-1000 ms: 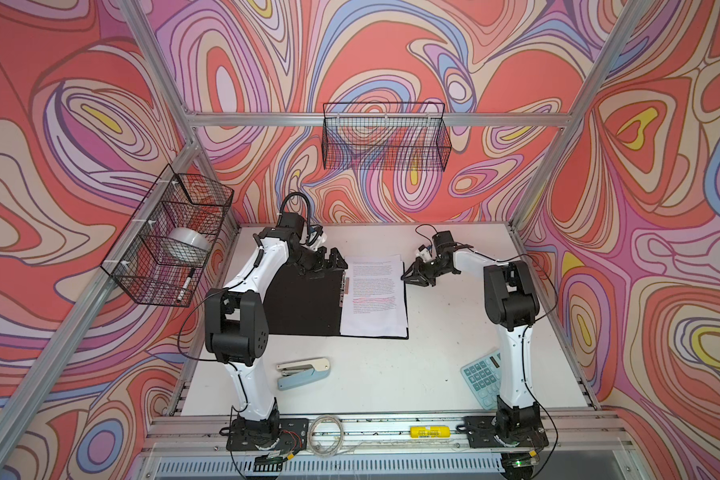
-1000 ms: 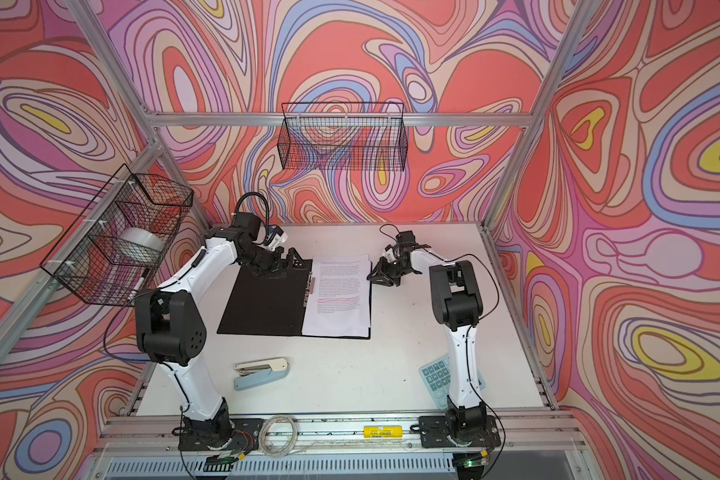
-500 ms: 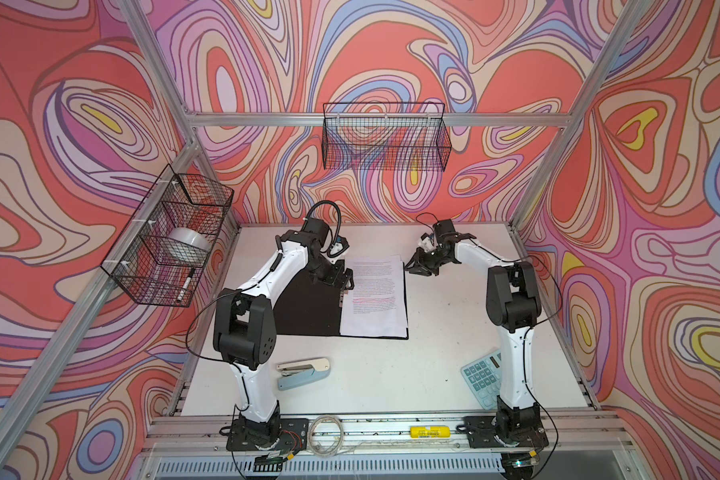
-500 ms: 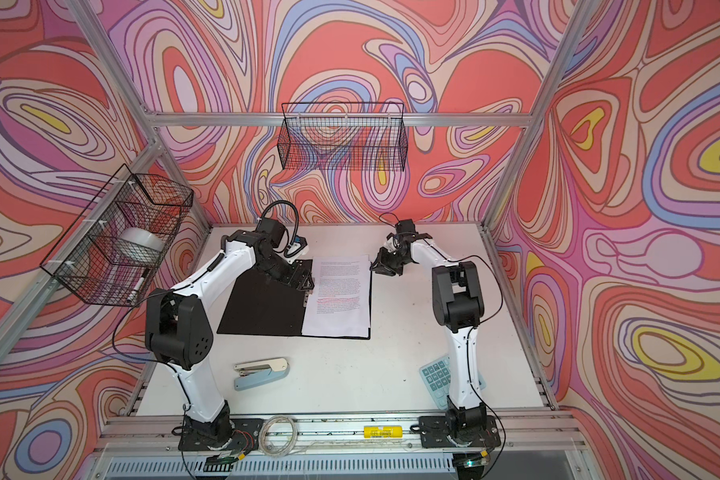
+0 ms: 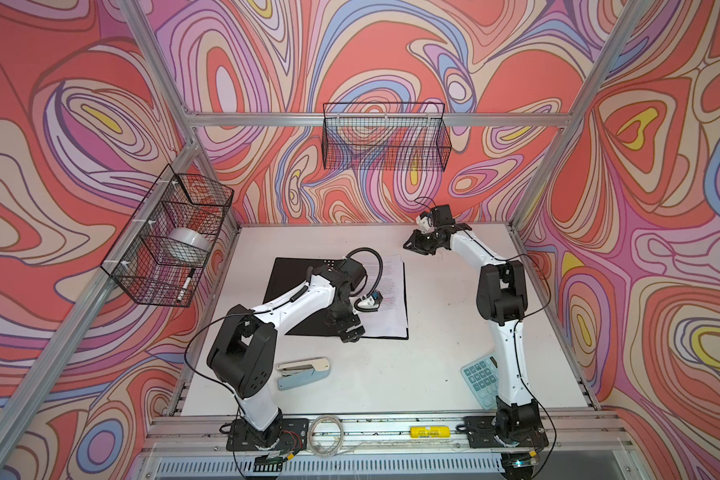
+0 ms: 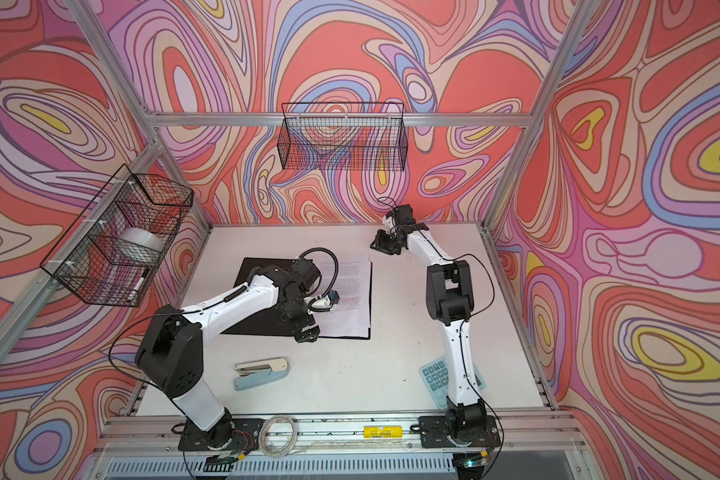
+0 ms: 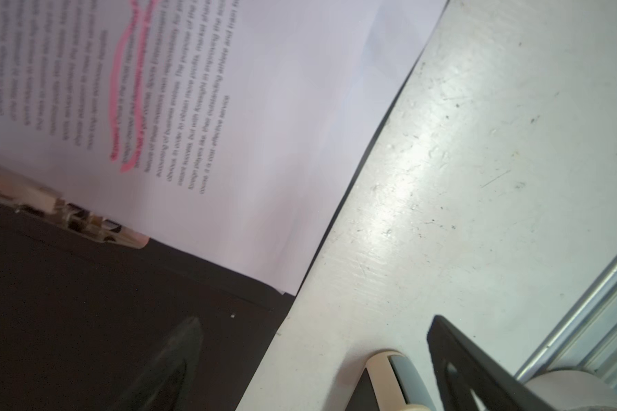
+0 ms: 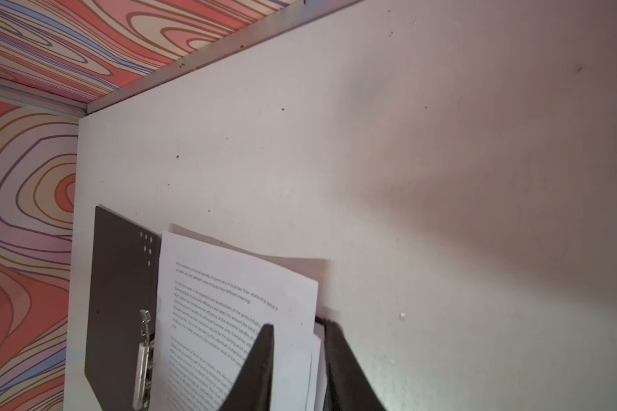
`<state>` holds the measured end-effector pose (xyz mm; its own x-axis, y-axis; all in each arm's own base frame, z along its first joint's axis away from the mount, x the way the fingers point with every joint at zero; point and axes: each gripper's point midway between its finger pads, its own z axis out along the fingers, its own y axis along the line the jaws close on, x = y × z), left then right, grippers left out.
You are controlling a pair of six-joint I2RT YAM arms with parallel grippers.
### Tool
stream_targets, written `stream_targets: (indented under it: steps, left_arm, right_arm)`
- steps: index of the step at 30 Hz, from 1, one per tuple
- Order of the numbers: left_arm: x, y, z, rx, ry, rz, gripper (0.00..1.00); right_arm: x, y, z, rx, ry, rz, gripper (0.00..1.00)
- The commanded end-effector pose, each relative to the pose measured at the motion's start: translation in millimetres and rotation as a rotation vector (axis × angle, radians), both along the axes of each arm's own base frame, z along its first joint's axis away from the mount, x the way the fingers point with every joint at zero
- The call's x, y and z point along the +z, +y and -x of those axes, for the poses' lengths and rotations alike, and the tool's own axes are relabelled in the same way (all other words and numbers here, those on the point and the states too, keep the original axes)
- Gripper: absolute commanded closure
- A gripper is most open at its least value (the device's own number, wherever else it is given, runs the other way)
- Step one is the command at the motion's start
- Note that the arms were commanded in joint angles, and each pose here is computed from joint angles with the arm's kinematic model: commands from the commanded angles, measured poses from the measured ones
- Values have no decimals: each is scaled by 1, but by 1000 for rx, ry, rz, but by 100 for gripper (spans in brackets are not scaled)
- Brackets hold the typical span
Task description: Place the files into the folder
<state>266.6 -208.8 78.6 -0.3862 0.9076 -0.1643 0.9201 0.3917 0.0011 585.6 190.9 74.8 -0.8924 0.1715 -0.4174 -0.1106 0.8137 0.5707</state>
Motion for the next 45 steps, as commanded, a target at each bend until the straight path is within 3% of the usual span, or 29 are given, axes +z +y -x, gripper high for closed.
stream_targets:
  steps: [1, 17, 26, 45]
  left_arm:
    - [-1, -6, -6, -49, -84, -20, 0]
    - [-27, -39, -10, -91, -285, -60, 0]
    - [-38, -43, -18, -94, -348, -89, 0]
    - [-49, -45, -28, -93, -405, -113, 0]
  right_arm:
    - [-8, 4, -17, -11, -46, 0, 74]
    - [-35, 16, -46, 3, -73, -51, 75]
    - [-48, 30, -36, 81, -28, -89, 83]
    - [-58, 26, -16, 144, 28, -25, 98]
